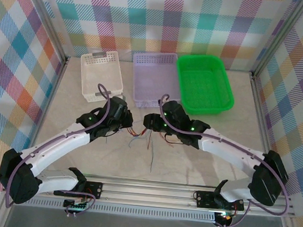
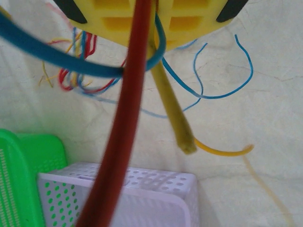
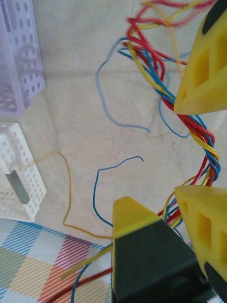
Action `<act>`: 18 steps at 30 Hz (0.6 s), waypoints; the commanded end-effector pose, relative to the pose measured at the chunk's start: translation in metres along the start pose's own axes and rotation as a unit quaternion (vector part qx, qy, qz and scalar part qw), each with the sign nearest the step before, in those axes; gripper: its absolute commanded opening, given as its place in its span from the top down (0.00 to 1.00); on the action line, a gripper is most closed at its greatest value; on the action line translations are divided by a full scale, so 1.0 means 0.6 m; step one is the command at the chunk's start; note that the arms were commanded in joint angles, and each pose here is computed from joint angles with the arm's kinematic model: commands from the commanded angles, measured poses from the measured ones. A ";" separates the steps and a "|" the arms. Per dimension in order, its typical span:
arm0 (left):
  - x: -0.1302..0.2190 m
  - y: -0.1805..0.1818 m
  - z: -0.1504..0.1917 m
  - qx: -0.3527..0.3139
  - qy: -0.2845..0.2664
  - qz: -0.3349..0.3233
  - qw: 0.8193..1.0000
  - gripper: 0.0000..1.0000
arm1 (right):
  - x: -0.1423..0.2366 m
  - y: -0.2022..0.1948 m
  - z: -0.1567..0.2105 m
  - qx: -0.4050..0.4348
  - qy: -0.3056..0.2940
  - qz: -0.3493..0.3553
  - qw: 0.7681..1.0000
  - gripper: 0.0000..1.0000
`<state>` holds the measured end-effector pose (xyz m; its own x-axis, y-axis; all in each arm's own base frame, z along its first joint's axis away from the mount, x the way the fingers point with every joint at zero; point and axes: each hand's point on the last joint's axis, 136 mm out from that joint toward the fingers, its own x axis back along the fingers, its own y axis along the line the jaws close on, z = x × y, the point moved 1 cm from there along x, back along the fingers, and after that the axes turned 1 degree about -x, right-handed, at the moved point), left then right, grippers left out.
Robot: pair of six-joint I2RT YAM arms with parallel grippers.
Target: Untangle the cables
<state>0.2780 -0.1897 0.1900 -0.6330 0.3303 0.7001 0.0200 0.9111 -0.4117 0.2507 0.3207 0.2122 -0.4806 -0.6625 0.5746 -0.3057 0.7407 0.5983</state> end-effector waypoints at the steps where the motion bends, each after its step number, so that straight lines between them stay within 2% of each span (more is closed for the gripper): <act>1: 0.010 -0.018 0.001 -0.039 0.019 0.010 0.999 1.00 | 0.024 -0.030 0.003 -0.003 -0.006 0.019 1.000 0.55; 9: 0.038 -0.039 -0.021 -0.063 0.016 0.014 0.998 1.00 | 0.050 -0.065 0.025 -0.050 -0.002 0.014 0.999 0.59; 15: 0.062 -0.077 -0.023 -0.029 0.030 0.071 0.997 1.00 | 0.028 -0.060 0.049 -0.038 0.000 -0.044 0.998 0.61; 18: 0.073 -0.083 -0.021 -0.028 0.031 0.079 0.996 1.00 | 0.026 -0.045 0.056 -0.042 -0.004 -0.091 0.995 0.62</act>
<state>0.2707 -0.2085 0.2231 -0.5743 0.4153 0.7055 0.1197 0.8951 -0.4295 0.2253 0.2776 0.1620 -0.4407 -0.6859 0.5791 -0.2454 0.7126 0.6572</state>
